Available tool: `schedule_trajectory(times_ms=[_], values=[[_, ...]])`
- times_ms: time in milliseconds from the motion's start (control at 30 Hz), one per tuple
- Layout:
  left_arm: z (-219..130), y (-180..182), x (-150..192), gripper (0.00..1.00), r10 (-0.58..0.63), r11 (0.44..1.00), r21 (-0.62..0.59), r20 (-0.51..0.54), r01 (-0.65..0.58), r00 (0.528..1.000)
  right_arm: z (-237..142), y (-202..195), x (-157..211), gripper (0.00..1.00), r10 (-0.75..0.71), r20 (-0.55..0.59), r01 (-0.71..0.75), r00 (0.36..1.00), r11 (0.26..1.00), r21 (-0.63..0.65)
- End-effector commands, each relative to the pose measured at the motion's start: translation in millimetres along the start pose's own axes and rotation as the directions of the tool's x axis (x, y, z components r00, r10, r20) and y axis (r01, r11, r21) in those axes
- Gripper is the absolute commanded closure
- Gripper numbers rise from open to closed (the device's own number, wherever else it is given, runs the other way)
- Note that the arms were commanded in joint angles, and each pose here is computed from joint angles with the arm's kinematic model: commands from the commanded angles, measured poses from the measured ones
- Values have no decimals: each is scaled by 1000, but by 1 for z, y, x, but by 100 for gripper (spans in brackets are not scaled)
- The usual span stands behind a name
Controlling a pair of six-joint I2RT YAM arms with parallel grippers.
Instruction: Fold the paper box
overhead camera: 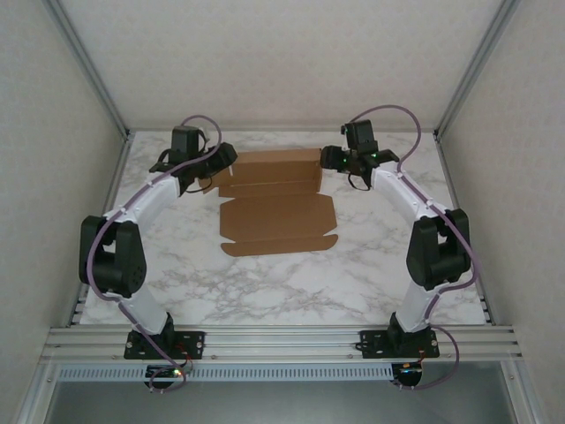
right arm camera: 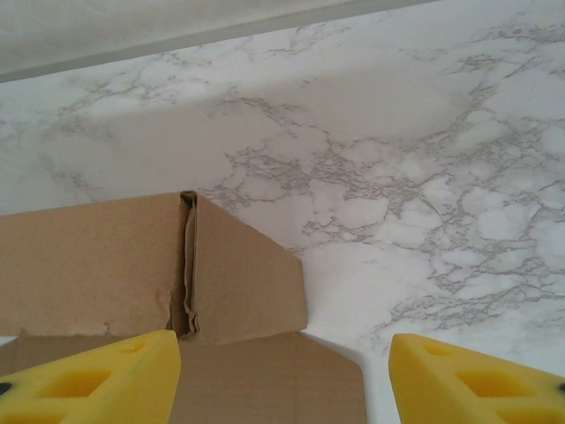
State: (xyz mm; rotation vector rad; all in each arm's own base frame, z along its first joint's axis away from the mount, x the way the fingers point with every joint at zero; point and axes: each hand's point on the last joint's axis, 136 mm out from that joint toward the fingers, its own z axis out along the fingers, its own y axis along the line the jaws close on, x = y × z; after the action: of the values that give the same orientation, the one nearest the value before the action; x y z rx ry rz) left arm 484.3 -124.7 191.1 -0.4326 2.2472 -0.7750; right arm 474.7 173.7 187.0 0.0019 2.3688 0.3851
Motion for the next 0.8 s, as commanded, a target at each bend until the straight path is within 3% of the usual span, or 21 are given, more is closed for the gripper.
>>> schedule_trajectory(times_ms=[0, 500, 767], values=[[5, -10, -8, 41, -3, 998, 59, 2, 3, 1000, 6, 1, -3, 36, 16, -32, -17, 999, 1000, -15], [18, -16, 2, 52, -84, 976, 199, -18, 86, 996, 30, 18, 11, 34, 14, -157, -31, 987, 993, -112], [21, -15, 5, 55, -175, 924, 341, -28, 174, 984, 30, 18, 14, 35, 6, -169, -25, 986, 993, -113]])
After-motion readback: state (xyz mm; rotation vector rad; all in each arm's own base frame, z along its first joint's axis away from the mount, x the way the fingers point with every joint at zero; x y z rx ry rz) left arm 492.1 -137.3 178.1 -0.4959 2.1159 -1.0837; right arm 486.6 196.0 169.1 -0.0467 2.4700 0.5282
